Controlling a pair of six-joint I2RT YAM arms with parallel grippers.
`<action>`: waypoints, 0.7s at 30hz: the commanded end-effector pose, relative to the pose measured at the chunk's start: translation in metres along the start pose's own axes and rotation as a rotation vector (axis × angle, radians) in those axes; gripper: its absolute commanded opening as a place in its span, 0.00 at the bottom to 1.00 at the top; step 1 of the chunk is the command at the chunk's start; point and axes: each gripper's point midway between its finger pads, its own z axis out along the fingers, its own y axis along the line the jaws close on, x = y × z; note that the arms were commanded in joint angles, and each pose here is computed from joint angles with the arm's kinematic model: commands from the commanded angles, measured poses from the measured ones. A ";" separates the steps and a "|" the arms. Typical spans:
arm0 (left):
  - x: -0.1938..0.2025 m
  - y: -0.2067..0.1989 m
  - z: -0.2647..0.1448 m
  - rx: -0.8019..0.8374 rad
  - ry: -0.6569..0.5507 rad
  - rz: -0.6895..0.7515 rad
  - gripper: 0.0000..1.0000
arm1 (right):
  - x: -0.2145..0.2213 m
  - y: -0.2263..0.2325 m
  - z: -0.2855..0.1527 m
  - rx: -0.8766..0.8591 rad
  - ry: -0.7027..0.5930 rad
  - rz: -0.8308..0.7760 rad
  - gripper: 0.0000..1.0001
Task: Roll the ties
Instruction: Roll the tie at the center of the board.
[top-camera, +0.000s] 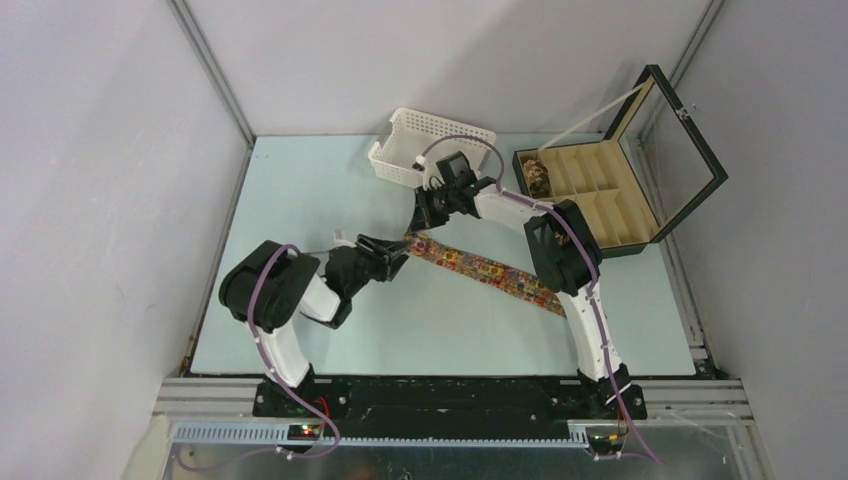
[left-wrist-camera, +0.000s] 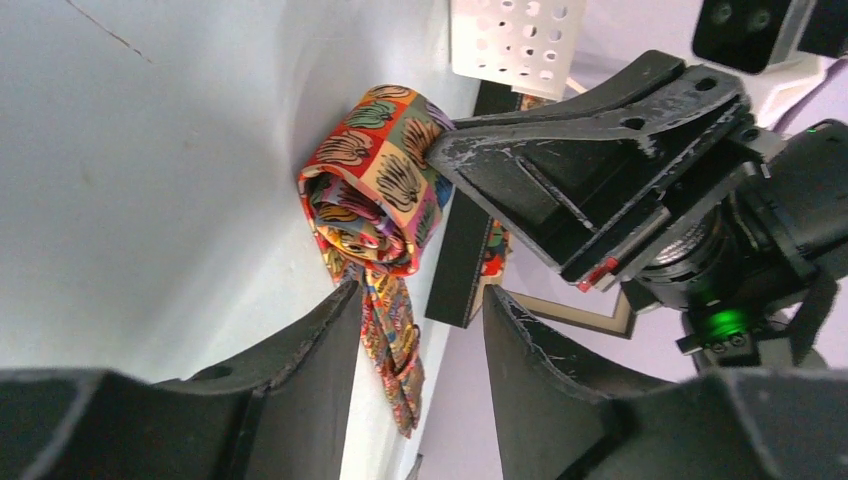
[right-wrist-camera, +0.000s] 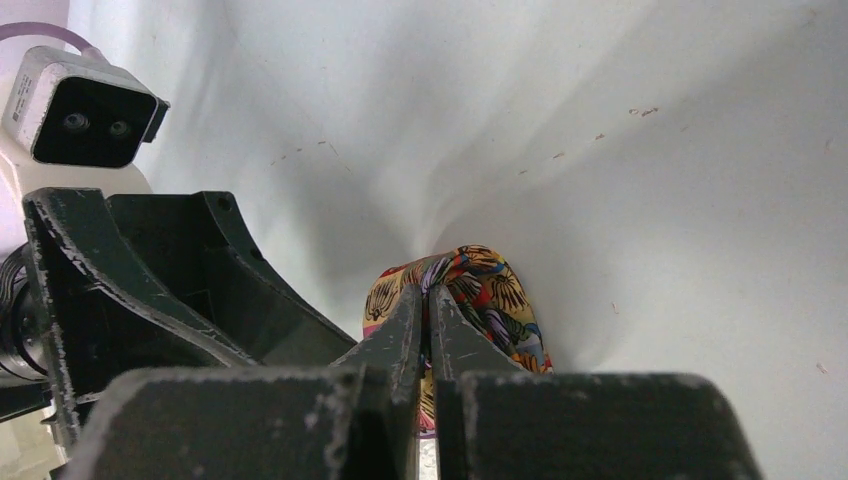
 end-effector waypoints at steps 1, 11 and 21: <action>-0.003 -0.015 -0.003 0.075 -0.023 -0.028 0.53 | -0.029 0.020 -0.021 -0.022 -0.082 -0.056 0.00; -0.006 -0.013 0.009 0.071 -0.039 -0.034 0.53 | -0.027 0.020 -0.019 -0.029 -0.080 -0.052 0.00; -0.006 -0.009 0.014 0.073 -0.044 -0.049 0.53 | -0.026 0.019 -0.019 -0.038 -0.076 -0.049 0.00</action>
